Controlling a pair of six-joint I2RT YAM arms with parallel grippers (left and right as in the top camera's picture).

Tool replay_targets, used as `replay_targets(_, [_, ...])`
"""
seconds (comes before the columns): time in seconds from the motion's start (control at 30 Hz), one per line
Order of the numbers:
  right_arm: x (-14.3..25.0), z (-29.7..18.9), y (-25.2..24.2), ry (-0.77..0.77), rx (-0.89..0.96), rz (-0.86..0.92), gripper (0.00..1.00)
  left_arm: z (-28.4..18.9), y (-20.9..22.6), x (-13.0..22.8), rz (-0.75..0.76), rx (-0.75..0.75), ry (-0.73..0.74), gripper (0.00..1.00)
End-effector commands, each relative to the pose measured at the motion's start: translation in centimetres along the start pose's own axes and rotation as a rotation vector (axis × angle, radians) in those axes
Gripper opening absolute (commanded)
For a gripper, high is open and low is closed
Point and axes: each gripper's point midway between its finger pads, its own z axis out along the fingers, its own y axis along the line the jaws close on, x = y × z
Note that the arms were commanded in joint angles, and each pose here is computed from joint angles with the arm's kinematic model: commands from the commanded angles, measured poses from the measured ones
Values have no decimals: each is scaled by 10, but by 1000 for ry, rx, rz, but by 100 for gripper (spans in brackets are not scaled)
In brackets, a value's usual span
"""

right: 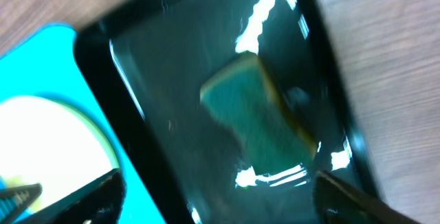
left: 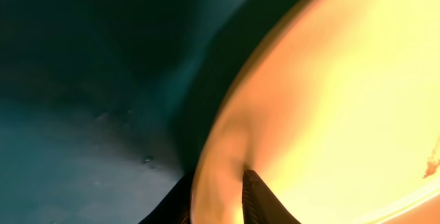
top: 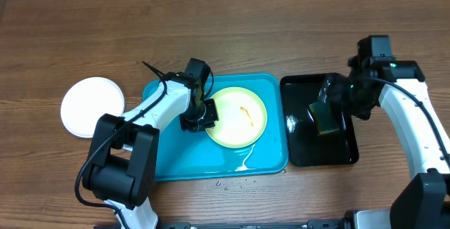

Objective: Clean dirty plates on tray and stack at the side
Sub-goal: 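Grasp the sponge in the black tray and scrub it, right gripper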

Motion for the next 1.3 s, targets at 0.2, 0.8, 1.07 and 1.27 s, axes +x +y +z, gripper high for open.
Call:
replay_targets(0.2, [27, 33, -26, -37, 300, -66, 90, 35, 7, 19, 30, -39, 0, 24])
replay_targets(0.8, [75, 89, -10, 68, 121, -110, 67, 33, 18, 12, -54, -73, -27, 4])
replay_targets(1.07, [70, 64, -8, 85, 203, -165, 58, 32, 24, 2, -97, -93, -69, 4])
replay_targets(1.27, [37, 41, -3, -30, 260, -176, 75, 31, 29, -1, -136, -103, -85, 9])
